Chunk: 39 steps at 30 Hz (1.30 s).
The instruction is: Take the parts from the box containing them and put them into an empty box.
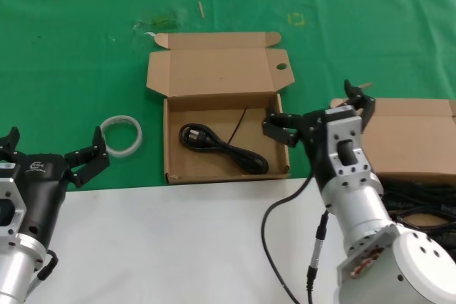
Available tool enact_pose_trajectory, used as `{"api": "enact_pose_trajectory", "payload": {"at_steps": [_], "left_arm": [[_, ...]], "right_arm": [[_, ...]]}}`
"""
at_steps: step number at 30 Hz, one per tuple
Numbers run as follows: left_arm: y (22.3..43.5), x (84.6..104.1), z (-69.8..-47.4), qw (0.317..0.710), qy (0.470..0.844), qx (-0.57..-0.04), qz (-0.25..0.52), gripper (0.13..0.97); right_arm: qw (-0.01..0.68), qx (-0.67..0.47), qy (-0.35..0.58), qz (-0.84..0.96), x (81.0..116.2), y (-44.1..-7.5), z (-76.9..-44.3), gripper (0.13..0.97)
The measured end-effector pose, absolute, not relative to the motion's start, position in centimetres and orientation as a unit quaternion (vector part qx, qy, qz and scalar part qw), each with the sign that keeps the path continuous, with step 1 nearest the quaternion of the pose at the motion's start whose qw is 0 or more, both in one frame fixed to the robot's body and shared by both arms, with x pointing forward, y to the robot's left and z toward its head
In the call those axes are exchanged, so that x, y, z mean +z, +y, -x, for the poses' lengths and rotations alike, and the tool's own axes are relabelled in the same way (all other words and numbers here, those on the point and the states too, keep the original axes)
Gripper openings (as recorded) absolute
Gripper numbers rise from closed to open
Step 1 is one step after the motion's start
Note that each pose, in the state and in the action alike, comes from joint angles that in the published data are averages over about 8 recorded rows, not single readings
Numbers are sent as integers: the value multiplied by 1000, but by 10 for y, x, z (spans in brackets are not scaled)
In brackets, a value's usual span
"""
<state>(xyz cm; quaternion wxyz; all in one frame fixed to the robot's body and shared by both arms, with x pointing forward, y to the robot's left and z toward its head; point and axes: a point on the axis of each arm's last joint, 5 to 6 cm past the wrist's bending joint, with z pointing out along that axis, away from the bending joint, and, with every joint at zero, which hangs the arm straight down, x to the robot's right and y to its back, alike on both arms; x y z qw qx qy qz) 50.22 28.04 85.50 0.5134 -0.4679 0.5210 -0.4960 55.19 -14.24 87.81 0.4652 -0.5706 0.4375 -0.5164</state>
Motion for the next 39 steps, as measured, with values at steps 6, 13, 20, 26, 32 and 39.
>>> {"api": "enact_pose_trajectory", "payload": {"at_steps": [6,13,20,26,32,39], "left_arm": [[280,855,-502,513,521,-496,468,966],[280,855,-502,513,521,-496,468,966],[280,855,-502,513,521,-496,468,966],[280,855,-502,513,521,-496,468,966],[280,855,-502,513,521,-496,468,966],[280,855,-502,513,521,-496,468,966]], "right_arm": [[483,-513,453,546,874,-157,-547,965],[502,-507,467,522,868,-174,-540,966],[518,-499,481,502,862,-191,-532,966],[528,-490,492,489,856,-206,-524,966],[536,-479,502,480,851,-219,-515,966],[538,-475,507,477,849,-225,-512,966]]}}
